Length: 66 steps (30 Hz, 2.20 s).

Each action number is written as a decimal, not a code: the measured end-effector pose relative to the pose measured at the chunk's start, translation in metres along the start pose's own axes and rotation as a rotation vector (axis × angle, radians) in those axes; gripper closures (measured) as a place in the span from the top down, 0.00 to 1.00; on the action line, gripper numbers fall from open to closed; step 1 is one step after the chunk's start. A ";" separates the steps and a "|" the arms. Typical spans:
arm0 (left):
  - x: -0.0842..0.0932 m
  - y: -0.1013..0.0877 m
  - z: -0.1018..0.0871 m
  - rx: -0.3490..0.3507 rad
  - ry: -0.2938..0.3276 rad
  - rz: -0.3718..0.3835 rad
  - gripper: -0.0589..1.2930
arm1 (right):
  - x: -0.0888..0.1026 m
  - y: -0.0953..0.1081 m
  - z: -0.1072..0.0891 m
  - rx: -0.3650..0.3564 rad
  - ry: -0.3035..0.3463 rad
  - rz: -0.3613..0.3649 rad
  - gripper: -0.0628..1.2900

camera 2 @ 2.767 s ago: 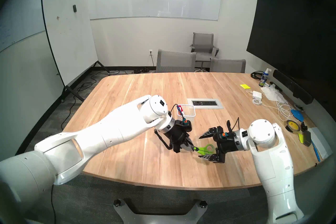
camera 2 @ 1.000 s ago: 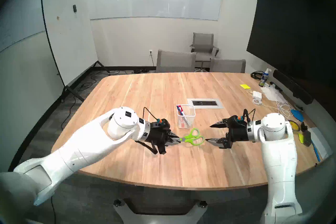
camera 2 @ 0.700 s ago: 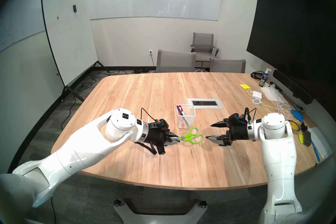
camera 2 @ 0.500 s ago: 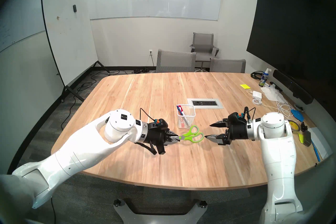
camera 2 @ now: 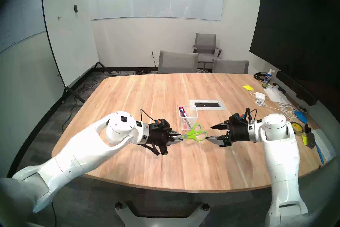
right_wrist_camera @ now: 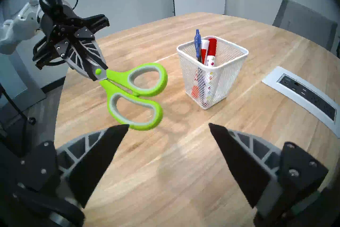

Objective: Place the pen, the marker, and the scissors into the pen holder

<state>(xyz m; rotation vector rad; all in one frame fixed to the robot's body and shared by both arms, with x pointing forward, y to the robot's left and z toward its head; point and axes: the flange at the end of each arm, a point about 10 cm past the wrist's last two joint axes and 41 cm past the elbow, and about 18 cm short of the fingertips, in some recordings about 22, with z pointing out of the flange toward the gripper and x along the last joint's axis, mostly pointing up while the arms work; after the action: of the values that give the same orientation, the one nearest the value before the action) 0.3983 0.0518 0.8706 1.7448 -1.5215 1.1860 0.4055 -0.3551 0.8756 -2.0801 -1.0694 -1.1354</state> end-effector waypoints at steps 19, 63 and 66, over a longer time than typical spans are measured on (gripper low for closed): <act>-0.003 0.003 0.002 0.005 0.028 -0.003 0.18 | 0.000 -0.003 0.006 -0.008 0.026 0.057 0.95; -0.008 0.010 0.014 -0.038 0.061 -0.045 0.17 | -0.010 -0.005 0.006 0.030 0.040 0.069 0.05; -0.009 0.011 0.015 -0.052 0.054 -0.052 0.18 | -0.013 -0.004 0.006 0.035 0.040 0.074 0.05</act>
<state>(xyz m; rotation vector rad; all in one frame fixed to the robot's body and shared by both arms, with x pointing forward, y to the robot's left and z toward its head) 0.3924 0.0411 0.8540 1.6947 -1.4538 1.1485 0.4002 -0.3535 0.8619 -2.0440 -0.9787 -1.1104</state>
